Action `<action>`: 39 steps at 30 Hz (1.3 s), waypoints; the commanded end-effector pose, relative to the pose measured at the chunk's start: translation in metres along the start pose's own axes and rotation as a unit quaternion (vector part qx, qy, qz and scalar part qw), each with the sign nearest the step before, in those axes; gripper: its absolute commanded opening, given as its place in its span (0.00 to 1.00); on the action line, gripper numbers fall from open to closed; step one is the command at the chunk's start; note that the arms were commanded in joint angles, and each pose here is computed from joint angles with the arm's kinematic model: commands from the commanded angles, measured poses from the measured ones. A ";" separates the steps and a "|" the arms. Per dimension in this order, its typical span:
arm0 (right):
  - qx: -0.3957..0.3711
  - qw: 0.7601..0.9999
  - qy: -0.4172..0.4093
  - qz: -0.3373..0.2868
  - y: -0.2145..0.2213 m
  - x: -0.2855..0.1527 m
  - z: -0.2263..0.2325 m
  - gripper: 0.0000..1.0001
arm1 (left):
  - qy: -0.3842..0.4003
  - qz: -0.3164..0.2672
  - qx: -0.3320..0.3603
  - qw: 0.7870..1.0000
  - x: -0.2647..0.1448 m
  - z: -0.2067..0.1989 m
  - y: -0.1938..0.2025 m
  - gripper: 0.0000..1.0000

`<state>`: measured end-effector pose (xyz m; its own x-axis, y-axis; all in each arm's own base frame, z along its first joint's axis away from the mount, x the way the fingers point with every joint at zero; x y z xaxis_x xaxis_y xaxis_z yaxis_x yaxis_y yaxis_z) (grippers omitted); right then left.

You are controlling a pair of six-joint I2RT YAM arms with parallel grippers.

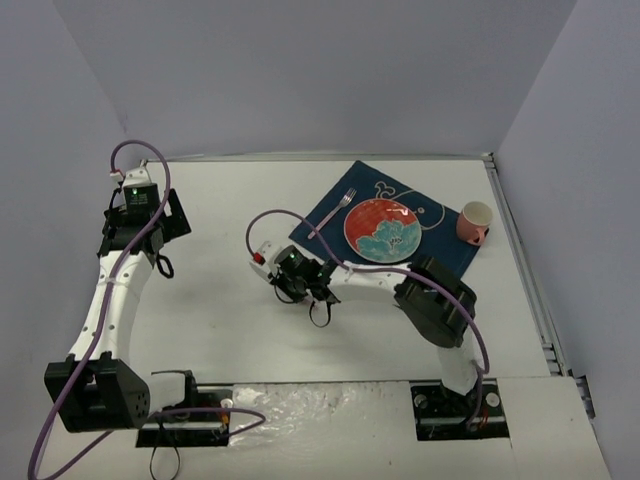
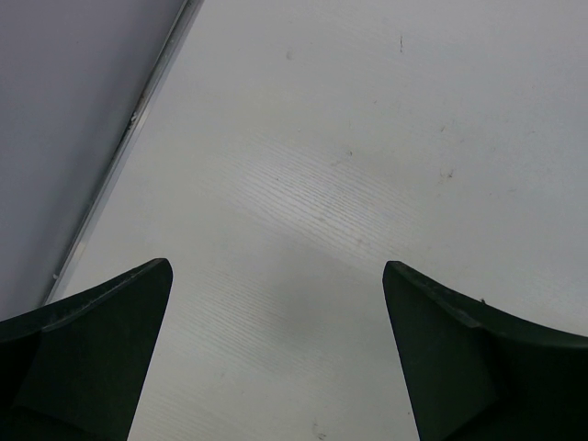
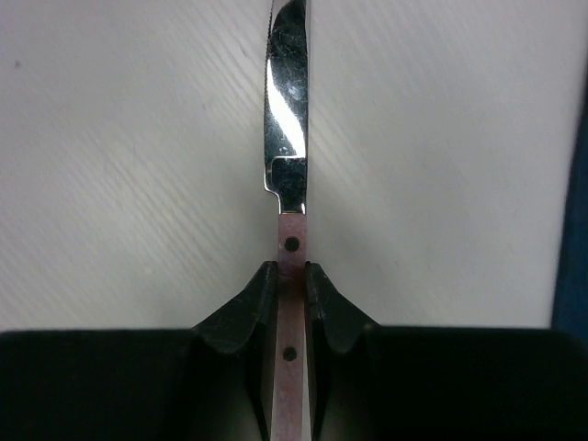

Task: Set the dinner table for one person

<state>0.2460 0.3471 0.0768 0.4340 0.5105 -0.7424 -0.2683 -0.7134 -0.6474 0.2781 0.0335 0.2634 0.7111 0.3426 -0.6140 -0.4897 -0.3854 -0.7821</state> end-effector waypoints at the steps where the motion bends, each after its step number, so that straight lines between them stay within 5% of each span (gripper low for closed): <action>1: 0.073 0.992 0.076 -0.067 -0.016 -0.071 -0.023 0.00 | 0.019 -0.029 -0.021 0.999 0.000 -0.005 -0.017 0.97; 8: 0.234 0.945 0.193 -0.121 0.022 -0.146 -0.066 0.00 | 0.026 -0.022 -0.029 0.999 0.002 -0.006 -0.017 0.97; 13: 0.396 0.860 0.290 -0.136 0.067 -0.178 -0.104 0.00 | 0.030 -0.018 -0.032 0.999 0.003 -0.007 -0.017 0.97; 19: 0.513 0.773 0.357 -0.109 0.112 -0.187 -0.139 0.00 | 0.028 -0.017 -0.032 0.999 0.004 -0.006 -0.017 0.97; 26: 0.592 0.707 0.383 -0.063 0.149 -0.168 -0.152 0.00 | 0.027 -0.019 -0.032 0.999 0.002 -0.006 -0.018 0.97; 35: 0.620 0.670 0.407 -0.019 0.184 -0.150 -0.170 0.00 | 0.031 -0.017 -0.033 0.999 0.002 -0.007 -0.018 0.97; 39: 0.611 0.681 0.404 -0.005 0.193 -0.146 -0.178 0.00 | 0.032 -0.016 -0.033 0.999 0.002 -0.007 -0.017 0.97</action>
<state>0.2643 0.0565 0.0853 0.5934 -0.2631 -0.7607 -0.6150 0.4615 -0.6394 0.2840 0.0322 0.2552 0.7061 0.2922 -0.6449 -0.5116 -0.4191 -0.7501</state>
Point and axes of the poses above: each gripper's point midway between its finger pads, its own x axis out along the fingers, its own z axis along the line the jaws close on, y = z × x, the point moved 8 cm from there along -x, back along the fingers, and after that the axes turned 8 degrees about -x, right-handed, at the moved point
